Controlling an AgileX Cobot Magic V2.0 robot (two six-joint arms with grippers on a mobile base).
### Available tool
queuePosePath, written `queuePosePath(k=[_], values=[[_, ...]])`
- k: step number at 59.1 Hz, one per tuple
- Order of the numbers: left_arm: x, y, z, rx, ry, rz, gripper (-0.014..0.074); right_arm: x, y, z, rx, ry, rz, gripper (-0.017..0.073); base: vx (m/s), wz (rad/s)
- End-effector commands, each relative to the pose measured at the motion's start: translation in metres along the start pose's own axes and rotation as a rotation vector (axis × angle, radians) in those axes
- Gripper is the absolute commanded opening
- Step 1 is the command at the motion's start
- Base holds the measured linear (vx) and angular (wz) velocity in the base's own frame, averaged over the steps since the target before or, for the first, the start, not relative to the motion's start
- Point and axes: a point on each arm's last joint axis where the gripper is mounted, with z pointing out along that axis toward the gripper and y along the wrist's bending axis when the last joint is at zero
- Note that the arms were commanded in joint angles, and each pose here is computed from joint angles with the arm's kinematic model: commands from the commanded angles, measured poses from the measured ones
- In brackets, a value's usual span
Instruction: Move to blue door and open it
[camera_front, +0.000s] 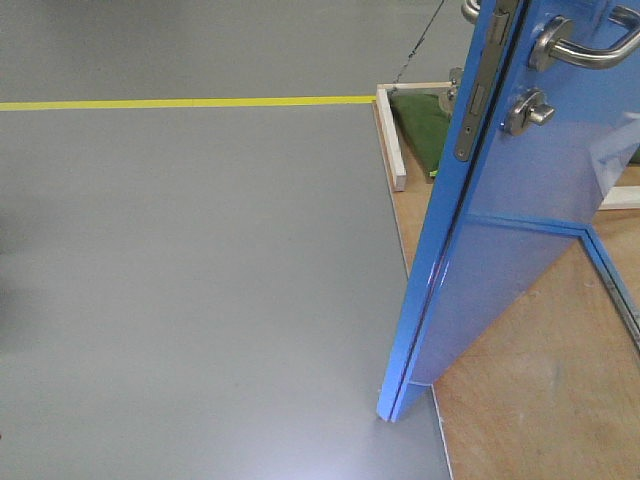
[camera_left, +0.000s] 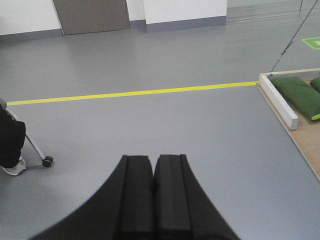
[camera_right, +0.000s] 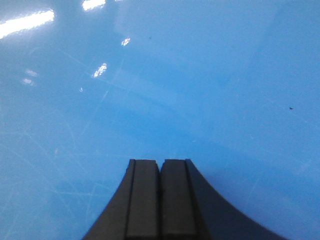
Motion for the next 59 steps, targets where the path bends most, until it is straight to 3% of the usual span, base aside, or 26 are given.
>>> queuePosePath(k=[1,59], values=[[-0.0073,0.0002,-0.0010,-0.003,-0.098,-0.007,0.0070,-0.0087,0.0228,-0.0101,-0.065,-0.043,-0.010,0.0002,0.04,0.07],[-0.0073,0.0002,-0.0010,-0.003,-0.098,-0.007,0.0070,-0.0087,0.0228,-0.0101,-0.066,-0.043,-0.009,0.0002,0.12,0.11]])
